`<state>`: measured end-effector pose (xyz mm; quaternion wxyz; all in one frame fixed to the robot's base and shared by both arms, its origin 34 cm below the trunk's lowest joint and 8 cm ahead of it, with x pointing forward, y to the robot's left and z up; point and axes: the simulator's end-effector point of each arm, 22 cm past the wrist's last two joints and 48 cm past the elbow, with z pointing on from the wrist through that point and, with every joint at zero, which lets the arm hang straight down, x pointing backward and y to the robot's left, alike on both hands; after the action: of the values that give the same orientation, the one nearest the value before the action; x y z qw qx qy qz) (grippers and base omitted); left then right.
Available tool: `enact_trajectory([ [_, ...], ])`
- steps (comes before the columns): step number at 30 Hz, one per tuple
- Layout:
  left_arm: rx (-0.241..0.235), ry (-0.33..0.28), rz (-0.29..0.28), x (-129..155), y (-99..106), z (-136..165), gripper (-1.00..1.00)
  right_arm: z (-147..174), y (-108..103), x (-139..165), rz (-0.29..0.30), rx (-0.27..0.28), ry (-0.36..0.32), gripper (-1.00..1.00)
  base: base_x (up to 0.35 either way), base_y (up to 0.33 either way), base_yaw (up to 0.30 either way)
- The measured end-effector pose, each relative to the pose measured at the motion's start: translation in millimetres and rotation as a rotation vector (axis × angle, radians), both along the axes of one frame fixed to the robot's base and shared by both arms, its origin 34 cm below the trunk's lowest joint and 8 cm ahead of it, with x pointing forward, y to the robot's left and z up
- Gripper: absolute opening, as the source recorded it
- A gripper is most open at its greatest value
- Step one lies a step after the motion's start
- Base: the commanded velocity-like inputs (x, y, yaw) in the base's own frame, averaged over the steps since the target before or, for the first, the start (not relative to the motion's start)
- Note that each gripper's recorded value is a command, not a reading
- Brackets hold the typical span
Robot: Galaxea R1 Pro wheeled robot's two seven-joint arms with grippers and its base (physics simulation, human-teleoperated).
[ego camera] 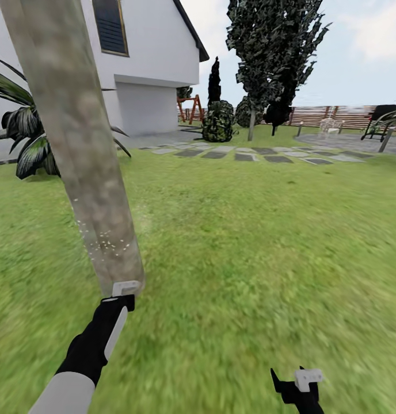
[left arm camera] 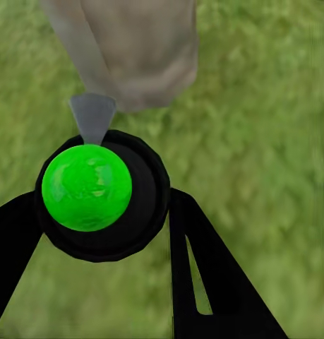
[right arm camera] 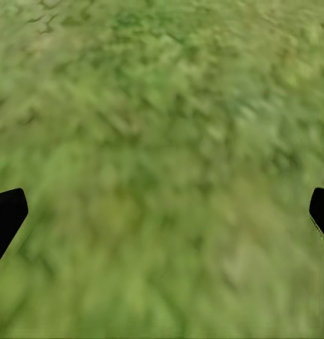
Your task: In the garden, pick up the pesticide atomizer on the floor and spray pesticide onto both trees until each tree trunk is fully covered.
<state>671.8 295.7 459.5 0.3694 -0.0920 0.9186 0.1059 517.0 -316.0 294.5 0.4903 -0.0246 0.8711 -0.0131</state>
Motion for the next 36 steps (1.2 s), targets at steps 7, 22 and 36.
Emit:
enact_trajectory([
  [7, 0.001, 0.000, -0.002, 0.1, -0.7, 0.1, -1.00, -0.2, 0.1, -0.2, 0.000, 0.000, 0.001, 1.00, 0.146, -0.271, 0.275],
  [22, -0.003, 0.000, -0.004, 0.2, -2.2, -0.2, -1.00, -0.3, 0.3, -0.3, 0.000, 0.000, 0.001, 1.00, 0.154, -0.265, 0.278],
  [36, -0.003, 0.000, -0.006, 0.2, -3.0, -0.5, -1.00, -0.5, 0.4, -0.5, 0.001, 0.000, 0.002, 1.00, 0.163, -0.255, 0.278],
])
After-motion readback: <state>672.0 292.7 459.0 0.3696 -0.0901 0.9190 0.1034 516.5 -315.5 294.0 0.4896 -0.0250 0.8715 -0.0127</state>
